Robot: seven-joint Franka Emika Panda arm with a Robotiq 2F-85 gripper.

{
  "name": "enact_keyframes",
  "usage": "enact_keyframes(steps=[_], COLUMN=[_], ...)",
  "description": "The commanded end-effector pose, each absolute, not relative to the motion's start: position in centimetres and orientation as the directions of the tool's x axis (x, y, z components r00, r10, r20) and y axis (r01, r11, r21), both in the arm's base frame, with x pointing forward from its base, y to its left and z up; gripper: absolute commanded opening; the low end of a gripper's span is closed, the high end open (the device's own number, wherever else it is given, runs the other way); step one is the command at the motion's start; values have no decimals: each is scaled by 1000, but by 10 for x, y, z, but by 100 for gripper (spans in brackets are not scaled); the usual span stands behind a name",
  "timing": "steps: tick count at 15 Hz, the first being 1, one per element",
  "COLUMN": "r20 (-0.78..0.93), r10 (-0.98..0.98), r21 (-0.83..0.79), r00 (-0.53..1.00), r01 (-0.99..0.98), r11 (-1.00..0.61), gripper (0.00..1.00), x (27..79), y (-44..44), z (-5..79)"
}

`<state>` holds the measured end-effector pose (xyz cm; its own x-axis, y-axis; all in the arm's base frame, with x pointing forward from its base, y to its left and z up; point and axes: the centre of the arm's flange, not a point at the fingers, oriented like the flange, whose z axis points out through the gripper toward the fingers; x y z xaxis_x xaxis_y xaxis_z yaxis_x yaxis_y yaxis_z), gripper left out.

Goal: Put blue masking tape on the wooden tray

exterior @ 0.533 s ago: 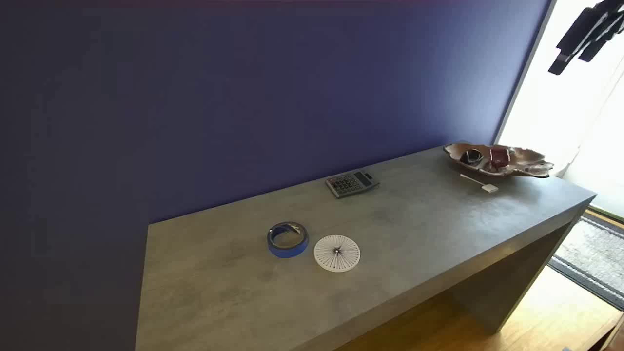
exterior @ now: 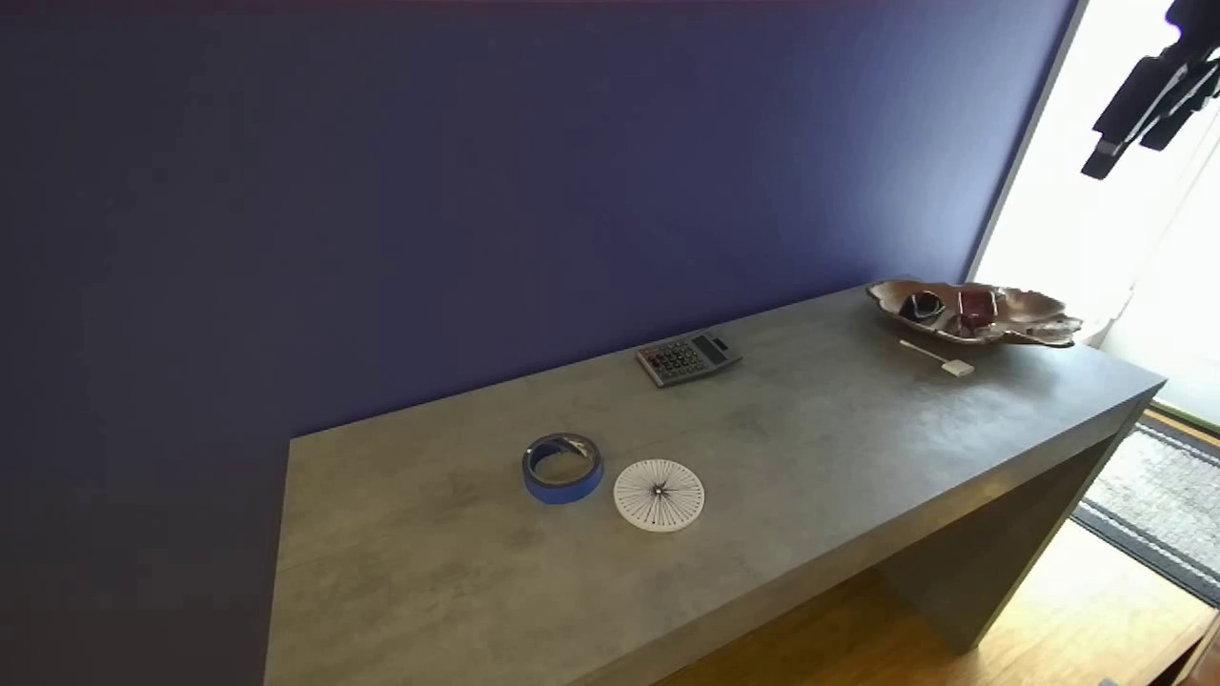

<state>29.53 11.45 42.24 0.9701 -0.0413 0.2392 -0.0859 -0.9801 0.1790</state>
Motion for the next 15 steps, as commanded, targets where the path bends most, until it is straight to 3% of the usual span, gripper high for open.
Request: enact_keyframes(steps=[1,5,8,15], r20=[239,239,171,35], r10=[-41,-41,88,369], r21=[179,179,155,98], r00=[970,970,981,929], r01=[-86,-86,62,364], r11=[-980,-980,-986,-926], gripper=[100,100,100,100], x=[295,295,323,324], y=[115,115,181,324], z=[422,422,393,317])
